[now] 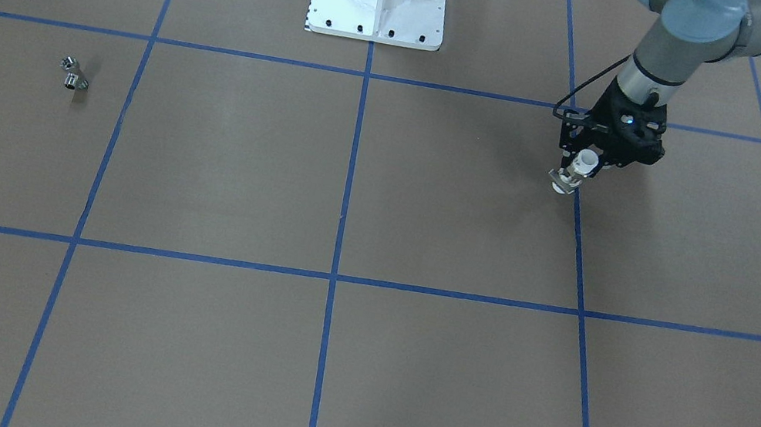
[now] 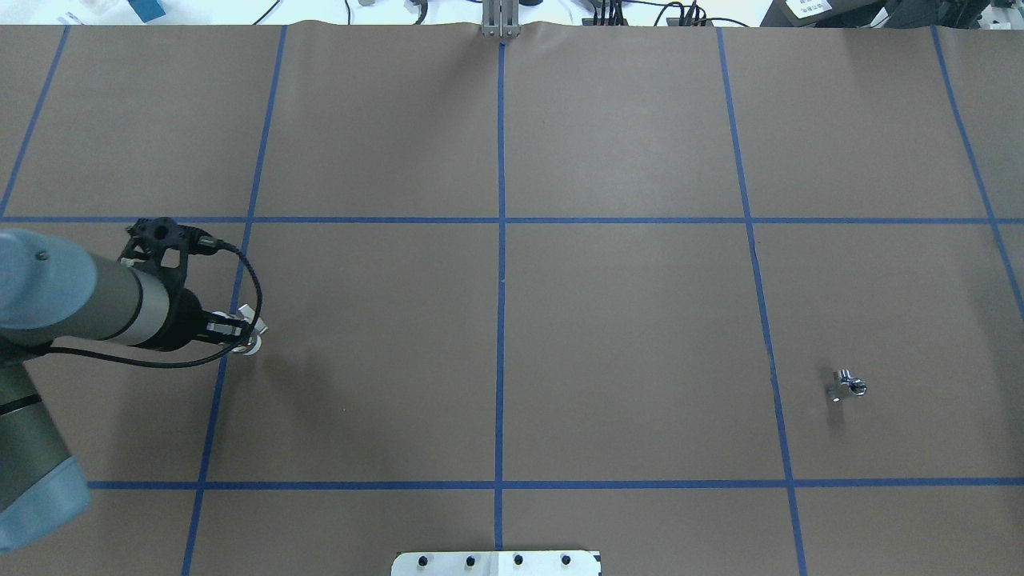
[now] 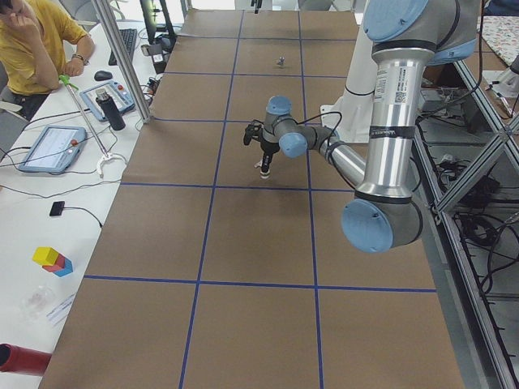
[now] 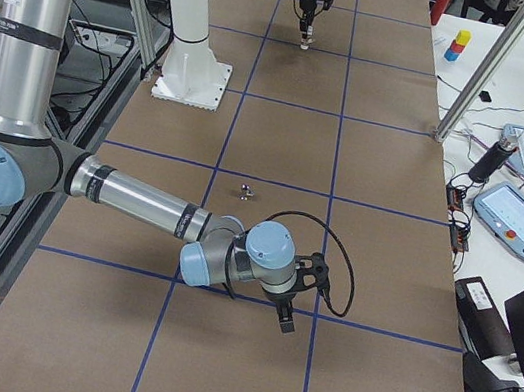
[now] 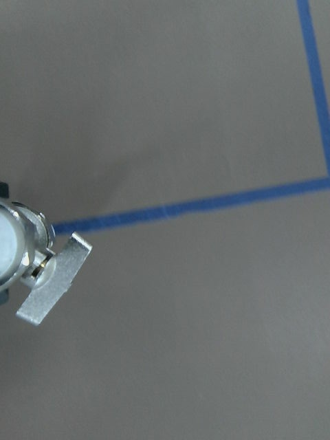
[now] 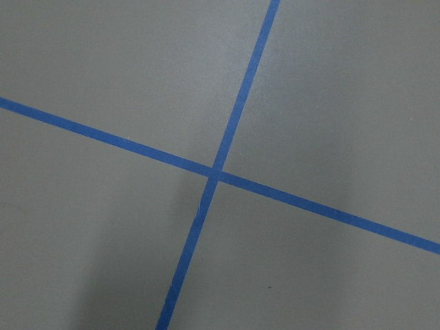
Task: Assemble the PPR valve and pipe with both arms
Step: 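Carry the valve with the left gripper to the table center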
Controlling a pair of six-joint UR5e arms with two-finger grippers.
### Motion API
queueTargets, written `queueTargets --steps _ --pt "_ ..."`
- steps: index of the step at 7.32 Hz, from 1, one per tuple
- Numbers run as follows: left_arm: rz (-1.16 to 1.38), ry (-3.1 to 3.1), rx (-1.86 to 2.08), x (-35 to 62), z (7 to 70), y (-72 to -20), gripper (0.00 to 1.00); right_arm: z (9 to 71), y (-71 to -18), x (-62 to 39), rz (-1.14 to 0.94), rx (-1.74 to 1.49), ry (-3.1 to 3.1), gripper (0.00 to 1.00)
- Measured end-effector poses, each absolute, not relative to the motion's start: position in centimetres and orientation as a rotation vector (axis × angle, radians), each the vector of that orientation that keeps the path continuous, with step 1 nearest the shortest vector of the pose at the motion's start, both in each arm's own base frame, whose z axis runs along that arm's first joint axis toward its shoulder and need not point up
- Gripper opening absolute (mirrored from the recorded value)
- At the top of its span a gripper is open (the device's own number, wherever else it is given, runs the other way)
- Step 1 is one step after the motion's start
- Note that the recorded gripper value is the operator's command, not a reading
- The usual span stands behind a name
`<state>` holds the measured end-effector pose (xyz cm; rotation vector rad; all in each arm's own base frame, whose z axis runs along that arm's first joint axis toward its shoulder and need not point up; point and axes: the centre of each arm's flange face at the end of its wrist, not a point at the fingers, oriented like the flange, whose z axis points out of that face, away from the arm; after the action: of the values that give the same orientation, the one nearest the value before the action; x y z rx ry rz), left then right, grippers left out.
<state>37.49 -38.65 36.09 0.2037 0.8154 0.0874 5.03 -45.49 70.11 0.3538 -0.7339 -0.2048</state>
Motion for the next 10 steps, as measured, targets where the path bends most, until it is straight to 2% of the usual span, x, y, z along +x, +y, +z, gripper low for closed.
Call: queueTargets --steps 2,6,9,10 --pt "-0.013 0.823 0.143 42.7 28.6 -40.8 0.00 70.3 -45.3 5.0 -0.204 0.351 -0.735 1.00" --pt "-0.346 0.856 0.017 55.6 17.8 -42.8 0.00 70.4 -45.3 5.0 -0.203 0.350 -0.734 1.00" --pt "-0.427 0.841 -0.003 59.2 15.0 -44.2 0.04 70.4 -45.3 5.0 -0.203 0.349 -0.735 1.00" --pt "-0.441 0.832 -0.012 60.5 14.2 -44.6 0.08 70.4 -45.3 5.0 -0.203 0.349 -0.735 1.00"
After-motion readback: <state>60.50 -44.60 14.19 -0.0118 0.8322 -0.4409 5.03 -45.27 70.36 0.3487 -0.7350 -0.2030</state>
